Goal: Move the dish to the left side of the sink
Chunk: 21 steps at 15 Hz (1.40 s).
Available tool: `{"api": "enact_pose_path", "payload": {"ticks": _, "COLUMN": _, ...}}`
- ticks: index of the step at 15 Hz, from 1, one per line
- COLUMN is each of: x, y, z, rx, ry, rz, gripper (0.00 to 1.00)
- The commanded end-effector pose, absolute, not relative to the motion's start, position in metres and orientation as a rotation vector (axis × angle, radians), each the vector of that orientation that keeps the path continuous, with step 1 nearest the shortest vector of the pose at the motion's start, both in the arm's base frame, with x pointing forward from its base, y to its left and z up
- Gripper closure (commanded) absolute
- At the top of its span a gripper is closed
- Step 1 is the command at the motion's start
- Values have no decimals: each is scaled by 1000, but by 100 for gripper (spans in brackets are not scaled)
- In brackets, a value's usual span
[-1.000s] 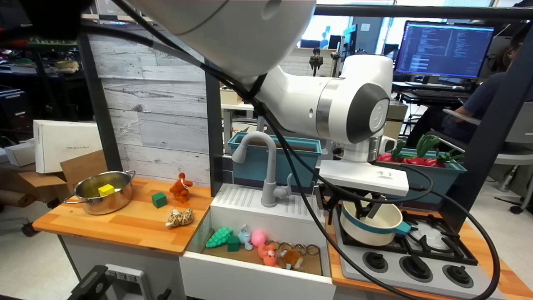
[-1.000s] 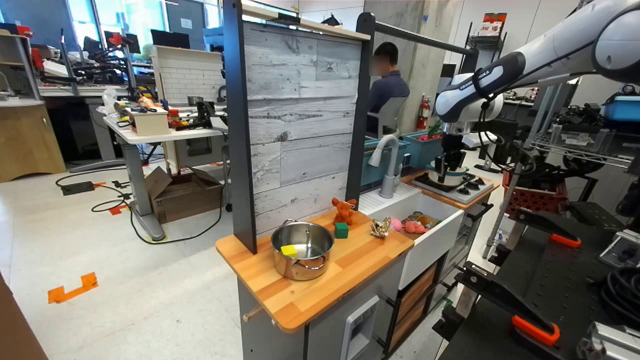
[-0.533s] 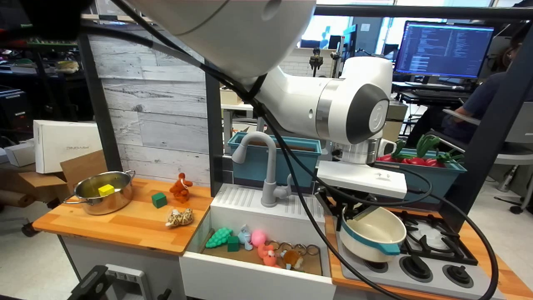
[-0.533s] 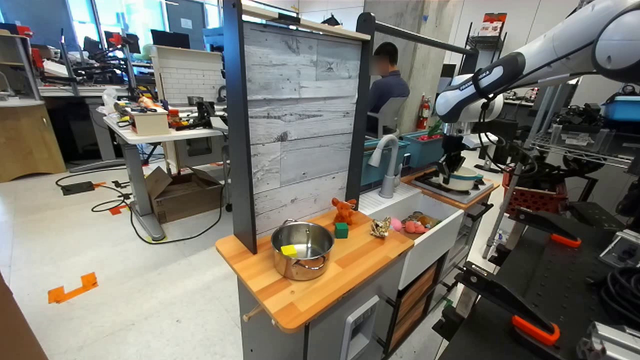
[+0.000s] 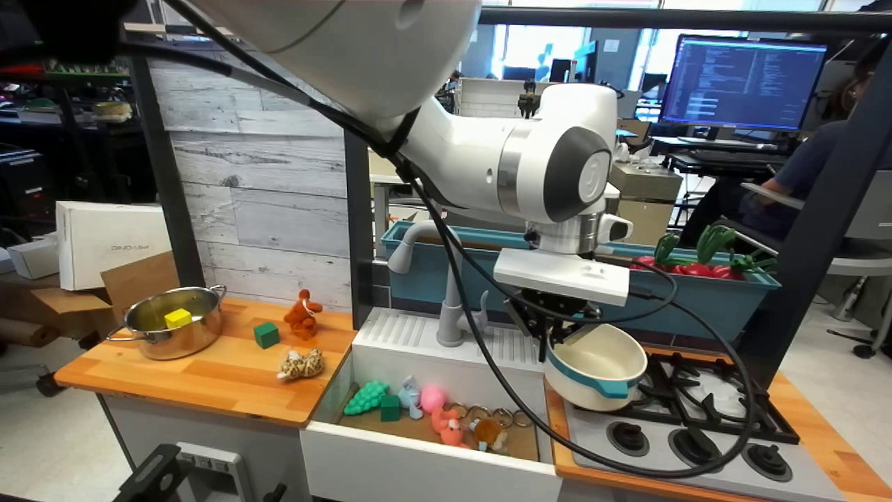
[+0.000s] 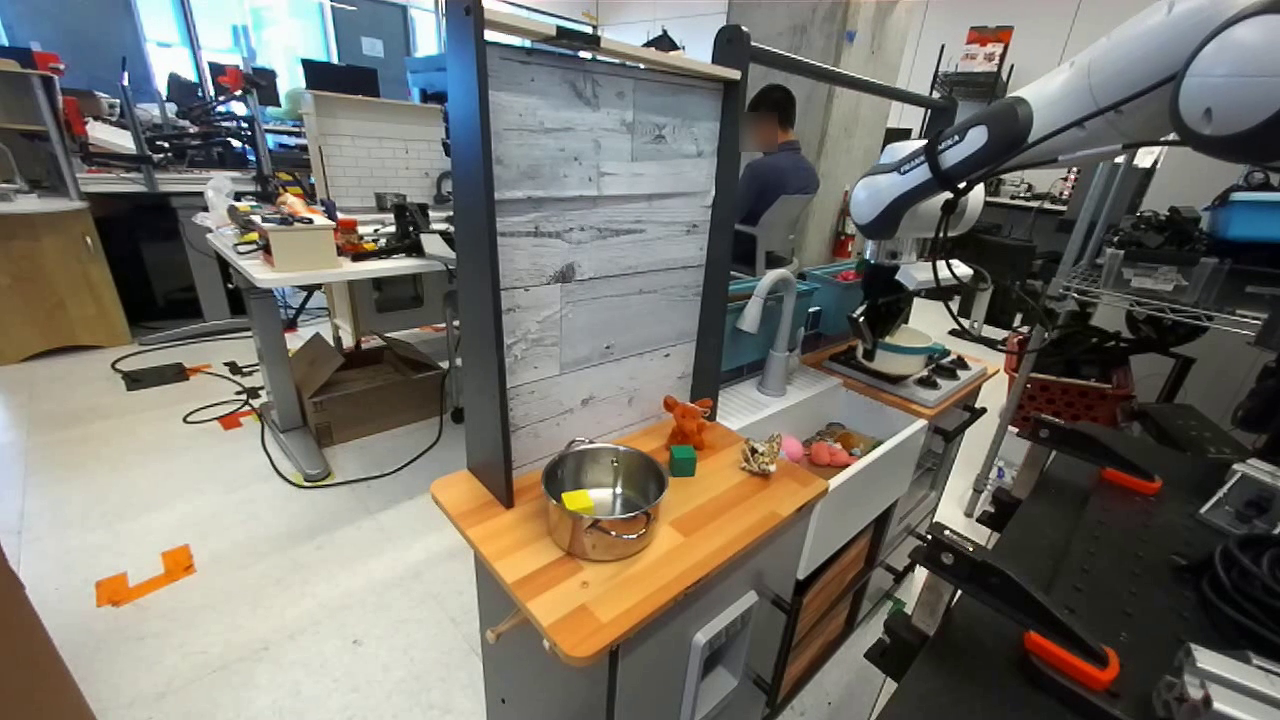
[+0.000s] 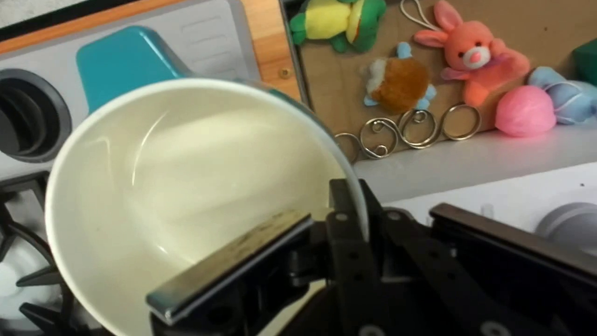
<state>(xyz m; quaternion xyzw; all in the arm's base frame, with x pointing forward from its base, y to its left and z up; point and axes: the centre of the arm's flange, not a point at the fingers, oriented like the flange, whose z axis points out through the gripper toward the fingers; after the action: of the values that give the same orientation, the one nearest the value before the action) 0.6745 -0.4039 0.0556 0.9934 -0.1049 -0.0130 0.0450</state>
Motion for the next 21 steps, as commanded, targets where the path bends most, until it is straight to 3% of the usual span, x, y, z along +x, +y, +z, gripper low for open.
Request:
{"api": "enact_pose_path", "payload": {"ticks": 1, "x": 709, "y": -371, "z": 60, "rx": 3057, "ry": -264, "rz": -13, "gripper": 99}}
{"api": "enact_pose_path", "payload": {"ticks": 7, "x": 704, "y": -289, "z": 78, "rx": 3076, "ry": -165, "rz": 1, "gripper": 99}}
{"api": "enact_pose_path", "payload": {"ticks": 21, "x": 632, "y": -251, "z": 37, "rx": 2952, "ry": -153, "rz": -8, "gripper": 99}}
